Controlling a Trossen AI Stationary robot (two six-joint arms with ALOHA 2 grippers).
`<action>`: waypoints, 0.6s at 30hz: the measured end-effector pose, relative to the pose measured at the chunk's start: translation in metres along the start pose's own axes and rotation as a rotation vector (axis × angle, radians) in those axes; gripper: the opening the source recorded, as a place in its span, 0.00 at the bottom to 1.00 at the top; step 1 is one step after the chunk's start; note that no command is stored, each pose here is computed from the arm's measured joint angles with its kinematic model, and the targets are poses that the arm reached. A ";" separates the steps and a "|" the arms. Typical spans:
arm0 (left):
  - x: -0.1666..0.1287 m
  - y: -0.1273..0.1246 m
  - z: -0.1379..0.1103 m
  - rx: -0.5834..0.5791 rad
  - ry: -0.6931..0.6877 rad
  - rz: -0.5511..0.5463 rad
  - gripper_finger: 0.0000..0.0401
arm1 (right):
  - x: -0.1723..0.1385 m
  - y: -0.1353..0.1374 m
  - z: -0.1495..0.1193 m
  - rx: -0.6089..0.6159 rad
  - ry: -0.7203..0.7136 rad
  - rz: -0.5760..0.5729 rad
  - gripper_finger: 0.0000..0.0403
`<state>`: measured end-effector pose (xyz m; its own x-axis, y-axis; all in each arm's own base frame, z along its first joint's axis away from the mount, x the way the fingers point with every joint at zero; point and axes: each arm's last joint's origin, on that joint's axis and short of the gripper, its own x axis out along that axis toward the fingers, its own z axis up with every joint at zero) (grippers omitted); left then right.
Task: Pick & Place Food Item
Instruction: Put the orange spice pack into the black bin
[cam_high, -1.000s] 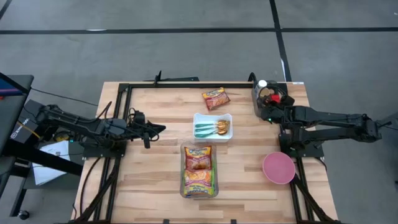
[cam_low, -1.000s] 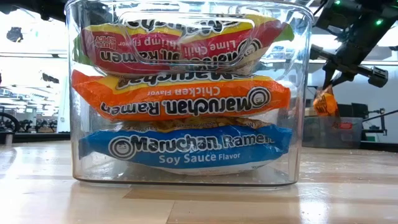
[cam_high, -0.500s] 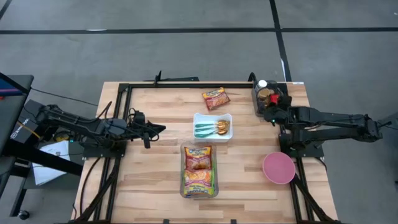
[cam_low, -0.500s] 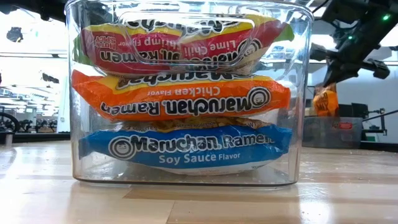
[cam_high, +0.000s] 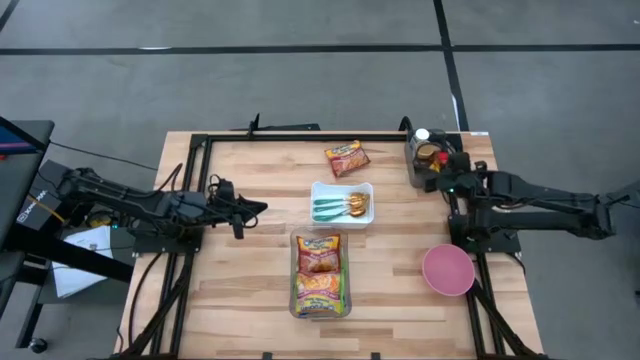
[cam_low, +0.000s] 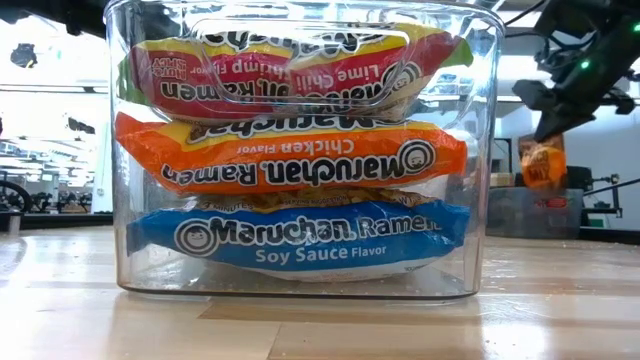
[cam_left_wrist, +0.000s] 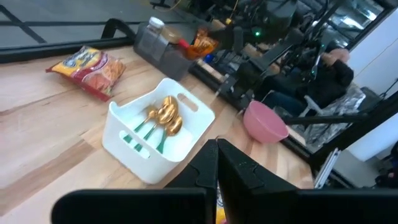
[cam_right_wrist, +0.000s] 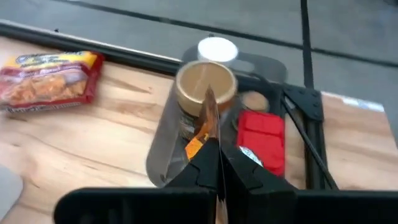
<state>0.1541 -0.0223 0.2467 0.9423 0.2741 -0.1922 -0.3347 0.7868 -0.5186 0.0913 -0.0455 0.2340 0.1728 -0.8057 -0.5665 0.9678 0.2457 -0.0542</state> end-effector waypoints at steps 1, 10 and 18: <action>0.000 0.000 0.000 -0.001 0.002 0.002 0.00 | 0.002 0.002 0.000 -0.015 -0.008 0.014 0.00; 0.003 -0.001 -0.002 -0.030 0.016 0.001 0.00 | 0.010 0.010 -0.001 -0.124 -0.028 0.093 0.00; 0.003 -0.001 -0.002 -0.042 0.013 0.000 0.00 | 0.019 0.005 0.002 -0.078 -0.002 0.015 0.00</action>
<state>0.1573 -0.0233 0.2447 0.9423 0.2663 -0.2029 -0.3348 0.7631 -0.5528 0.1000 -0.0603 0.2251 0.1879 -0.8025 -0.5663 0.9479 0.2992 -0.1095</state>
